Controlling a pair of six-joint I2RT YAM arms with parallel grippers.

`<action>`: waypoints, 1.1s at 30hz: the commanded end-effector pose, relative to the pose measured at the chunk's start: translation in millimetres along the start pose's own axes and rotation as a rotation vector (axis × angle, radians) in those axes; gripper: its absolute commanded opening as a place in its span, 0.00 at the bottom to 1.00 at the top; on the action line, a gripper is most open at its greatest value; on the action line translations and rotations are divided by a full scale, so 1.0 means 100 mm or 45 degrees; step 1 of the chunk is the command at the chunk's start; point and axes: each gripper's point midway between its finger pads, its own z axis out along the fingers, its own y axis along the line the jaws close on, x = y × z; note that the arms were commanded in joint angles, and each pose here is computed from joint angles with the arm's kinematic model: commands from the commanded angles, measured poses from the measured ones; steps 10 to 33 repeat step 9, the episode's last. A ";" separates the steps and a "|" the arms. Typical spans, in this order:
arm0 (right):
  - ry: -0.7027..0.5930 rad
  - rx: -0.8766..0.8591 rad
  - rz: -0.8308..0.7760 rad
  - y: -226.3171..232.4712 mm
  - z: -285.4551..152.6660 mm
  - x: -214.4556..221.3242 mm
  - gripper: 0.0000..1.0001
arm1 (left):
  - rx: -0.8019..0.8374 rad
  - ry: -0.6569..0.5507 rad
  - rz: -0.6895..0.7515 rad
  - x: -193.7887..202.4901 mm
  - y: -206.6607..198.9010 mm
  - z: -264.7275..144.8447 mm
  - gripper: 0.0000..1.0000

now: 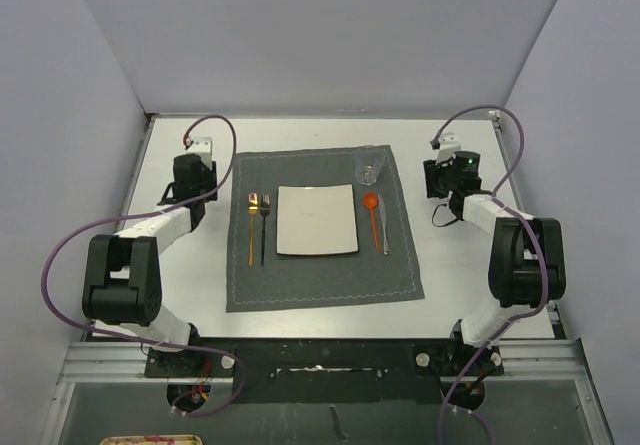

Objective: Set the dinner table for one person
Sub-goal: Reset both arms

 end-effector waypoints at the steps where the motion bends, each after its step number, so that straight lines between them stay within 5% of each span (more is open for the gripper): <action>1: -0.115 -0.006 0.007 -0.02 0.07 -0.26 0.43 | -0.002 -0.106 -0.009 -0.29 0.02 0.04 0.37; 33: -0.101 -0.024 0.002 -0.01 0.11 -0.25 0.37 | -0.022 -0.094 0.000 -0.26 0.04 0.09 0.37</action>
